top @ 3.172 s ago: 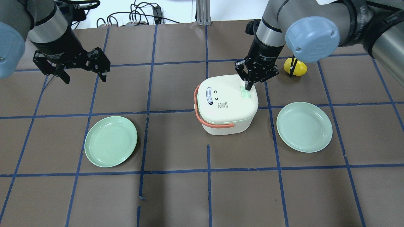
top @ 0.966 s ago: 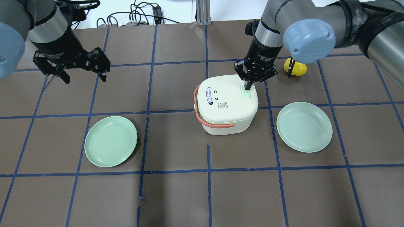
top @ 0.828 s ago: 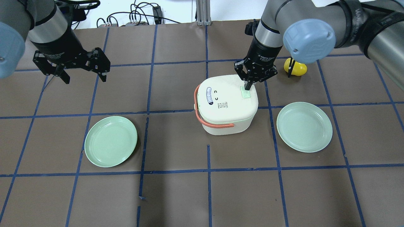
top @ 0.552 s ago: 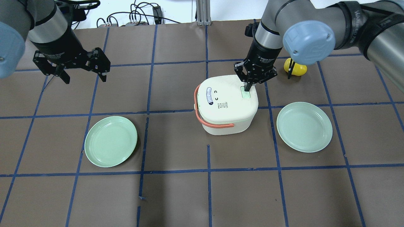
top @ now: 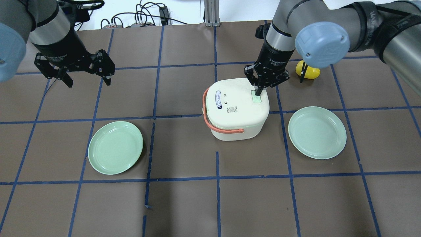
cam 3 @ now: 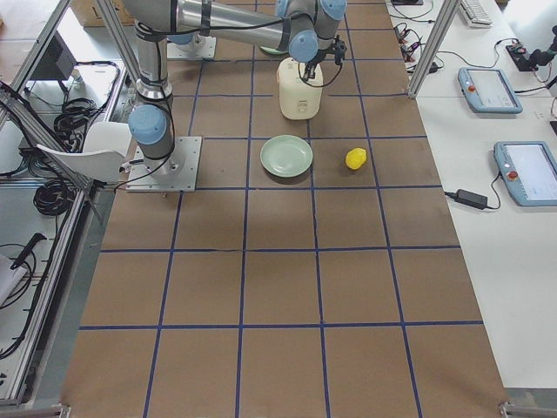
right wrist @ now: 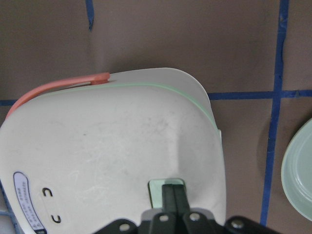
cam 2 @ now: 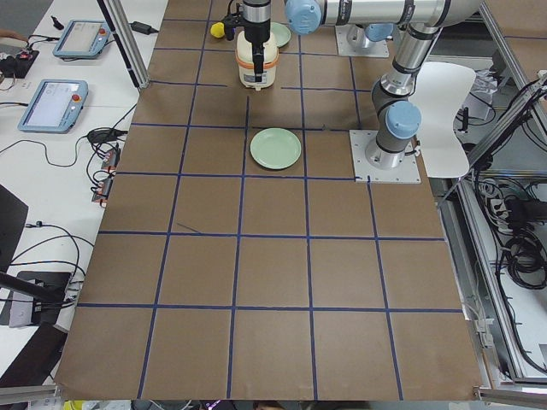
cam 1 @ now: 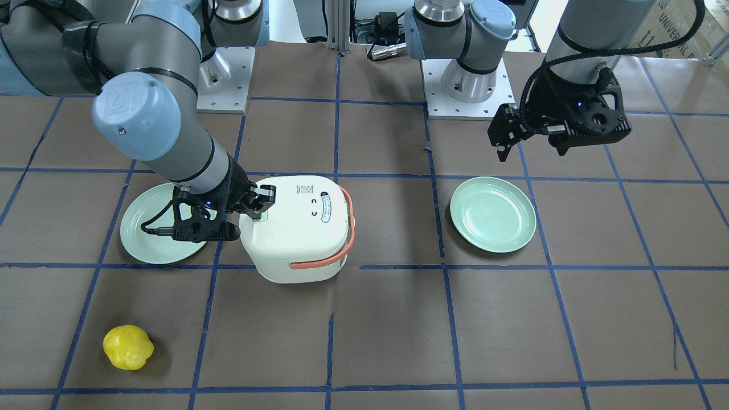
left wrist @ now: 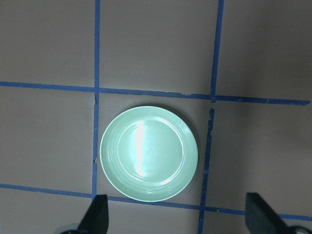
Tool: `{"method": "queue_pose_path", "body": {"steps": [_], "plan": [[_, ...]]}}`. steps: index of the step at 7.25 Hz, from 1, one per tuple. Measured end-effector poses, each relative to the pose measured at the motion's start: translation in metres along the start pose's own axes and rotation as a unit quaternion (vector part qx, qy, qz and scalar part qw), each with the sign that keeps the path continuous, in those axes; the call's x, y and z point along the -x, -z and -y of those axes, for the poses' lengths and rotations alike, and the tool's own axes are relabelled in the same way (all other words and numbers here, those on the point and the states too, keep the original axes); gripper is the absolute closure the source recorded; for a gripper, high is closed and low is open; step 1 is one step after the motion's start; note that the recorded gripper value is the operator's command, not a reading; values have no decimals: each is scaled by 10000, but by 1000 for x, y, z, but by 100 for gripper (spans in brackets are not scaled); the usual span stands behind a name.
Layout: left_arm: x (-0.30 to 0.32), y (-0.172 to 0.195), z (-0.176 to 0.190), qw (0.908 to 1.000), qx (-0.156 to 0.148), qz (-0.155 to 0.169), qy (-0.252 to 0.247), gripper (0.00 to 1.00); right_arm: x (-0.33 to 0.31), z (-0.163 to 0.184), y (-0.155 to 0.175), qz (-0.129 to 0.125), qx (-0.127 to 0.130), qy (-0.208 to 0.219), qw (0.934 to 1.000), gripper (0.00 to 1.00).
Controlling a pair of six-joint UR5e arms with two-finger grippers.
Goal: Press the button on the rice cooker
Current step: 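Lift the right gripper away as the cooker lid pops open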
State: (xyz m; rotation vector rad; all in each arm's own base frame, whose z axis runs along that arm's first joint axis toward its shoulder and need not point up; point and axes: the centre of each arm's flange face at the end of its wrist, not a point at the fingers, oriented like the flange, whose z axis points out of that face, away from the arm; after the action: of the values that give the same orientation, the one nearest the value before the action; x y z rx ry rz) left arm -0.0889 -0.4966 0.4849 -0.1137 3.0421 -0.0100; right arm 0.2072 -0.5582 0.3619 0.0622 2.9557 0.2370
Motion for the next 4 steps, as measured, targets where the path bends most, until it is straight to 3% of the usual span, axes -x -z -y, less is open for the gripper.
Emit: {"method": "queue_pose_path", "body": {"steps": [1, 2, 4], "plan": [[0, 0, 0, 10000, 0, -2, 0, 0, 1, -2, 10, -93, -83, -14, 9999, 43], [0, 0, 0, 10000, -1, -3, 0, 0, 7, -7, 34, -143, -262, -1, 9996, 0], [0, 0, 0, 10000, 2, -2, 0, 0, 18, -12, 107, -163, -798, 111, 9966, 0]]}}
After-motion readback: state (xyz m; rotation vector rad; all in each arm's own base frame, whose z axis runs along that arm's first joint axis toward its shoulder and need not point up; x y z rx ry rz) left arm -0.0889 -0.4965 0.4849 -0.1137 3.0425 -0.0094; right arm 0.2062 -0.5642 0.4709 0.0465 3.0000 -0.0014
